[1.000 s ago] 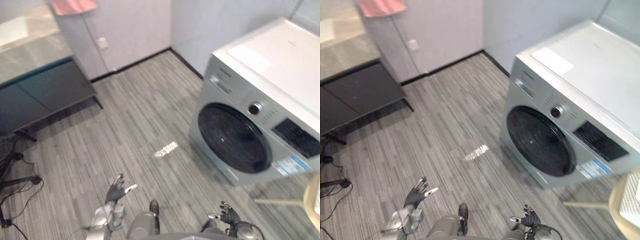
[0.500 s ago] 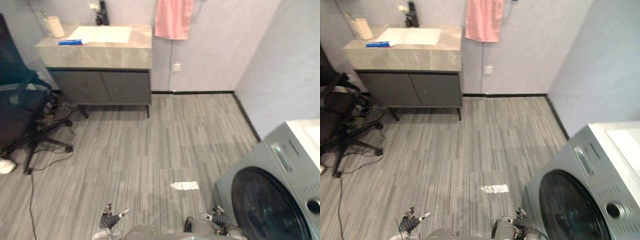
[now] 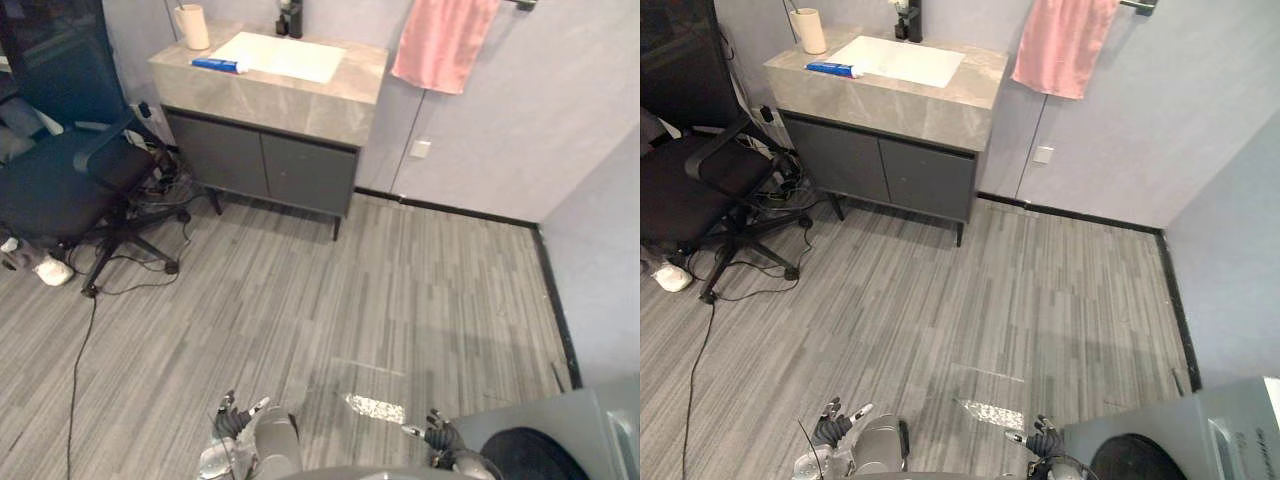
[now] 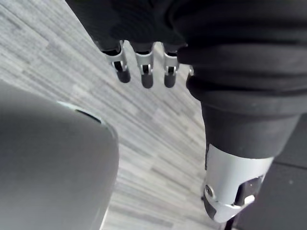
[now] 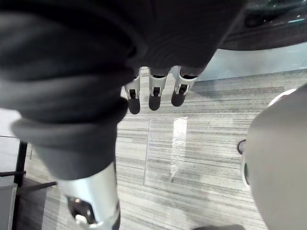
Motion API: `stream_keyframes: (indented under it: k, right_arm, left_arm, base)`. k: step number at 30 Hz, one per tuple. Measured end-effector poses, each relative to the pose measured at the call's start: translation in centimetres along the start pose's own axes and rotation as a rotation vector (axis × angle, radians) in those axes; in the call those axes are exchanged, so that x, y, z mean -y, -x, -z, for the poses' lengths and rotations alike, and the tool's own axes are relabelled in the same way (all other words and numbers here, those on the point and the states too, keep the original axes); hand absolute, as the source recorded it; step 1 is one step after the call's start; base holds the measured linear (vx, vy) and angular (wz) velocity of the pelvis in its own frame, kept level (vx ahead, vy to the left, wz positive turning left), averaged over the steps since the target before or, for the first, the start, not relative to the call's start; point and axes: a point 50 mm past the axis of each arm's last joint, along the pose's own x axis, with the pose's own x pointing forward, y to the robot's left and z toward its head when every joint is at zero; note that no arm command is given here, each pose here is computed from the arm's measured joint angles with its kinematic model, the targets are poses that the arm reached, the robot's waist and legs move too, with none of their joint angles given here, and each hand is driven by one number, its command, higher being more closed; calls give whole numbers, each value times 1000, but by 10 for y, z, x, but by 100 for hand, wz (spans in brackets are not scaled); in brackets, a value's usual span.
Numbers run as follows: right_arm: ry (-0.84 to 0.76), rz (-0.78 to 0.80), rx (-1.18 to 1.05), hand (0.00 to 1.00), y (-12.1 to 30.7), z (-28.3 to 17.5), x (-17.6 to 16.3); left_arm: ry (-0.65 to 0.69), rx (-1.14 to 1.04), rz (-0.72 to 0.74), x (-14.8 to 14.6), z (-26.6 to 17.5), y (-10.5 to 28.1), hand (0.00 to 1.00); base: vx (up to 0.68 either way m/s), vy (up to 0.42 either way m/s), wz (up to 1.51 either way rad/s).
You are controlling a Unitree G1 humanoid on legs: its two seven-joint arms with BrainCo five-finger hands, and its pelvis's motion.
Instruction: Pick up the laundry basket with both hands and put the clothes into the washing machine.
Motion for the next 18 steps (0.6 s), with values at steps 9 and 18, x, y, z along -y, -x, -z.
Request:
stream_keyframes:
  k: [9, 18]
  right_arm:
    - [-47, -32, 25, 0, -1, -5, -15]
    - [-45, -24, -26, 0, -1, 5, -14]
  left_arm:
    - [-48, -32, -37, -11, 12, 5, 0]
    - [-63, -62, -63, -19, 19, 5, 0]
  base:
    - [148, 159, -16]
    - [117, -130, -4]
